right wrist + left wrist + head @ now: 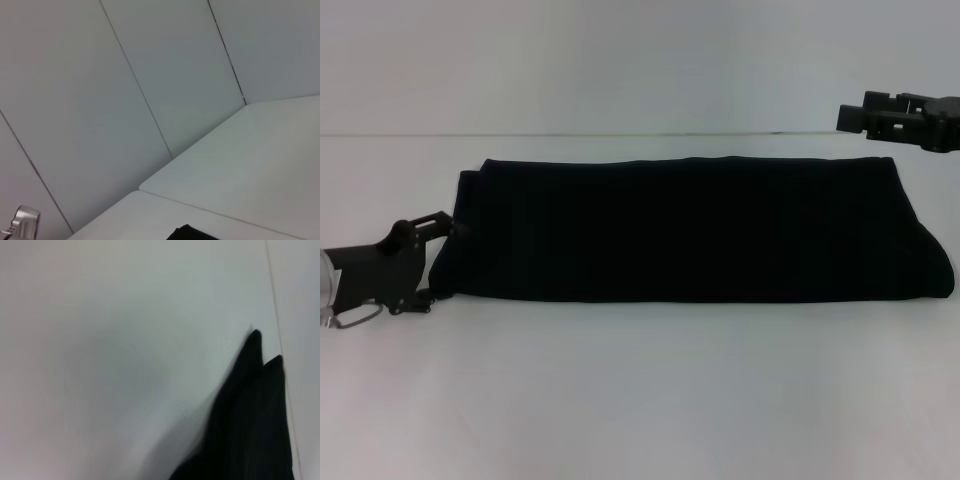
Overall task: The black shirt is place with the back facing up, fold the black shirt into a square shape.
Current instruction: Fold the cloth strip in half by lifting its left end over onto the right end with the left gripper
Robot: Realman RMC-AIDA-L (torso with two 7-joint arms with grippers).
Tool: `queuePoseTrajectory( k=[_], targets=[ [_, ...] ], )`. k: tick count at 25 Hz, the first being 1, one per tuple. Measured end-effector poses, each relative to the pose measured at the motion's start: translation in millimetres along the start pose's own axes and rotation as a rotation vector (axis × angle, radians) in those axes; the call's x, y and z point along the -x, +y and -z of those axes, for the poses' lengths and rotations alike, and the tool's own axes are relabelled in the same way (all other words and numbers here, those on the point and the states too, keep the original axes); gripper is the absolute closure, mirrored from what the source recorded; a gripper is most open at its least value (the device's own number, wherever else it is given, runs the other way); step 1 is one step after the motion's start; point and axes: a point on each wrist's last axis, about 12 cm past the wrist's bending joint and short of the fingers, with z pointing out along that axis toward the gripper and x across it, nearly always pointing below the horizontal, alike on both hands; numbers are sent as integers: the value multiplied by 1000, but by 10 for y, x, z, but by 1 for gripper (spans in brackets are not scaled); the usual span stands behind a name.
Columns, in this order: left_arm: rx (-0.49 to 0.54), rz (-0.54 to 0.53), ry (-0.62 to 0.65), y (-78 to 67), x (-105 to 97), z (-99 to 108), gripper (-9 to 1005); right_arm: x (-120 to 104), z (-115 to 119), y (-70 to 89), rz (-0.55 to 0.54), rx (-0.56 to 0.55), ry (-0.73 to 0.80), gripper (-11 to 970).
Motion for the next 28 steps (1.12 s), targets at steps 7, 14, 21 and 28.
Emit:
queuePoseTrajectory(
  k=[7,14,21,28],
  targets=[
    [-15,-81,11,-132,-2,-66,86,7,2,4,2,3,0,29],
    [-10,-170,5,-144,16,-56,86,4,11,3,3,0,0,30],
    [-3,-262,-2,-132,34,-41,87,19,20,3,10,-2,1,30],
    [7,-307,15,-136,14,-53,87,22,26,1,8,-2,1,28]
  ],
)
